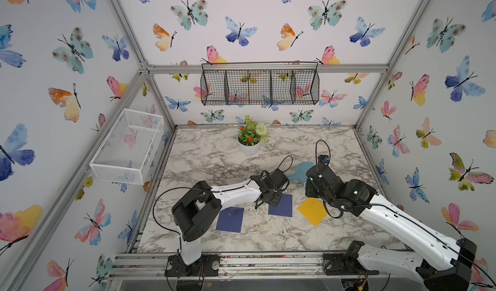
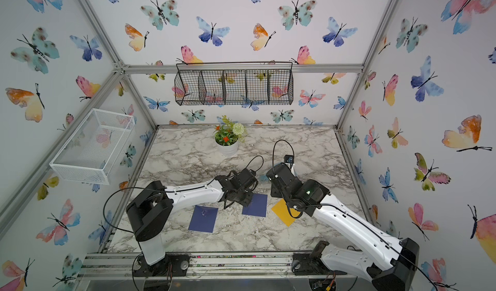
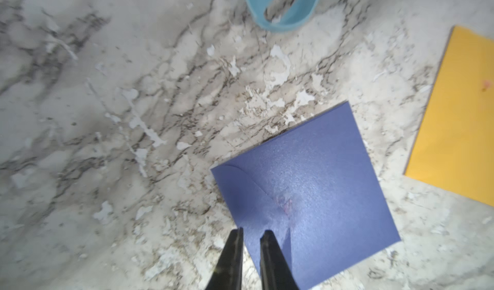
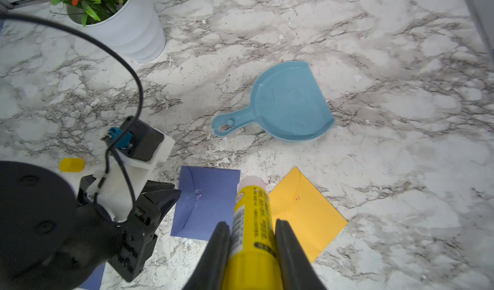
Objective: Seal the envelope with a glue stick
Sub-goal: Seal the envelope at the center of the board, then move the envelope to the center of the board.
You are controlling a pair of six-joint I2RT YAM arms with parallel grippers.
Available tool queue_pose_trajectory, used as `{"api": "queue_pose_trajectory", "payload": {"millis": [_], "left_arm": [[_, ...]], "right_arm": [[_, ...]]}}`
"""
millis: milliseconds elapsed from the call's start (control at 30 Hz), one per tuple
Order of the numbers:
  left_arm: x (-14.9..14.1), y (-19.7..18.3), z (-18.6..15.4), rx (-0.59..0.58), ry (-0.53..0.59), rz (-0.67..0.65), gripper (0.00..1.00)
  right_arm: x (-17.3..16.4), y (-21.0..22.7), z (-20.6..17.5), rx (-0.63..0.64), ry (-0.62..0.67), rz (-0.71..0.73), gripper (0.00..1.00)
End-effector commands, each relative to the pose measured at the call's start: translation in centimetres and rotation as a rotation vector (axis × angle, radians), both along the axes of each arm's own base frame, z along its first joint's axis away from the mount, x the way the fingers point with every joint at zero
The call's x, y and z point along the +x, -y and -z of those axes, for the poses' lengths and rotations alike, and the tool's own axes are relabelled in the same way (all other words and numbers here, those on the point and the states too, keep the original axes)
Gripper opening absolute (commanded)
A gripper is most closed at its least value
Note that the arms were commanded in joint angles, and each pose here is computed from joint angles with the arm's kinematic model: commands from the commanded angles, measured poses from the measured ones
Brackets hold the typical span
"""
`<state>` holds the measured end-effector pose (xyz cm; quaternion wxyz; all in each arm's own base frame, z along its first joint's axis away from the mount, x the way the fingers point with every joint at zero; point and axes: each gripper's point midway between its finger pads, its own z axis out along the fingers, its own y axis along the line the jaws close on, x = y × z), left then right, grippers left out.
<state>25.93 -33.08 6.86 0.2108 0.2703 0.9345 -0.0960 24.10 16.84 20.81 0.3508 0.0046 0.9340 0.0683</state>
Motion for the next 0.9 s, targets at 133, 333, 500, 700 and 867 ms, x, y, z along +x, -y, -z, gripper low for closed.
{"api": "queue_pose_trajectory", "payload": {"millis": [133, 333, 500, 700, 867], "left_arm": [[-0.3, -6.5, -3.4, 0.023, -0.004, 0.016, 0.20], [-1.9, -11.2, -4.4, 0.217, 0.106, 0.294, 0.20], [-2.1, -13.7, -4.5, 0.334, 0.253, 0.477, 0.17], [-0.5, -19.9, -1.0, 0.649, 0.220, 0.471, 0.20], [-0.1, -20.4, 0.9, 0.652, 0.141, 0.486, 0.32]], "right_arm": [[1.8, -3.2, 0.6, 0.074, -0.047, -0.111, 0.03], [3.2, -3.1, 1.2, 0.078, -0.060, -0.139, 0.03], [4.3, -2.9, 1.2, 0.073, -0.061, -0.160, 0.03], [4.8, -3.0, 0.6, 0.068, -0.053, -0.188, 0.03], [5.1, -2.8, 0.4, 0.072, -0.049, -0.200, 0.03]]}}
